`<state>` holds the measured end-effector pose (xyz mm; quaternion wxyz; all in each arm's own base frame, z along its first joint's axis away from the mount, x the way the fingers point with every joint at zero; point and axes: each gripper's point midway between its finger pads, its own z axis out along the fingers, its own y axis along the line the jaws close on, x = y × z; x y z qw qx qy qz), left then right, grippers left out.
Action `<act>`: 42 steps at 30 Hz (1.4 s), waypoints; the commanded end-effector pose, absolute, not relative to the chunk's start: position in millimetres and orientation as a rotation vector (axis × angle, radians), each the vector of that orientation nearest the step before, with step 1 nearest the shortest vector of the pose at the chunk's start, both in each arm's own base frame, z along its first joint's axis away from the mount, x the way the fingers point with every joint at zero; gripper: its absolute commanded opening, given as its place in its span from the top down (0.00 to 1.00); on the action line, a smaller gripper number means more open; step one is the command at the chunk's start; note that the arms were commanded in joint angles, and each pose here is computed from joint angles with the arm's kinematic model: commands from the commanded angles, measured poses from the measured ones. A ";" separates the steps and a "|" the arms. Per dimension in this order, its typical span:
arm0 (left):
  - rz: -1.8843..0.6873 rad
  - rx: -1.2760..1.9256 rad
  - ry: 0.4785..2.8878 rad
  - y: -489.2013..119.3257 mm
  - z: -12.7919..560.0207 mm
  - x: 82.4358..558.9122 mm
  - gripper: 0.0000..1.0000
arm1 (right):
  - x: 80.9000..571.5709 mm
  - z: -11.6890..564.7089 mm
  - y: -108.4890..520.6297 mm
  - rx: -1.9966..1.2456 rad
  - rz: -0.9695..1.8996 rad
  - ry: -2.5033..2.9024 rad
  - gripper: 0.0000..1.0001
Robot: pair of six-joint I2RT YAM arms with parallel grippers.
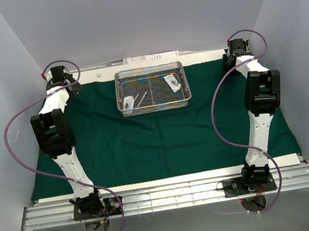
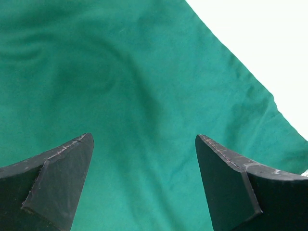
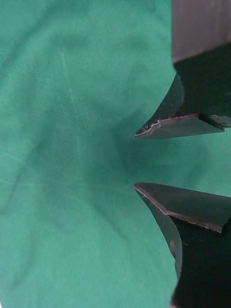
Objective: Open and lay out the surgical kit
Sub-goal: Smooth out the surgical kit at the center of the board.
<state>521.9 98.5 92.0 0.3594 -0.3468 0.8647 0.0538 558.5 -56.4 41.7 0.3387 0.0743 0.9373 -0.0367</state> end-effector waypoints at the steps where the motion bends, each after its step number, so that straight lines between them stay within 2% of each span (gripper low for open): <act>1: 0.082 -0.814 2.152 93.5 105.8 552.8 0.02 | 564.0 44.0 -60.7 0.153 -0.142 2.449 0.53; 11: 0.082 -0.695 2.150 91.7 83.1 577.6 0.02 | 561.4 10.3 -68.7 0.163 -0.204 2.544 0.53; 13: 0.085 -0.690 2.155 92.8 79.1 579.1 0.02 | 557.5 3.5 -70.0 0.166 -0.216 2.565 0.56; 20: 0.085 -0.676 2.178 91.2 66.7 581.0 0.02 | 544.7 -18.4 -69.4 0.165 -0.209 2.627 0.81; 21: 0.086 -0.674 2.182 91.9 65.0 581.1 0.02 | 544.4 -19.2 -69.9 0.166 -0.208 2.629 0.89; 22: 0.092 -0.670 2.188 91.8 61.6 581.4 0.02 | 543.4 -21.1 -71.9 0.171 -0.200 2.633 0.92; 42: 0.053 -0.618 2.205 86.5 57.5 590.8 0.02 | 526.5 -36.2 -131.0 0.568 -0.148 2.670 0.92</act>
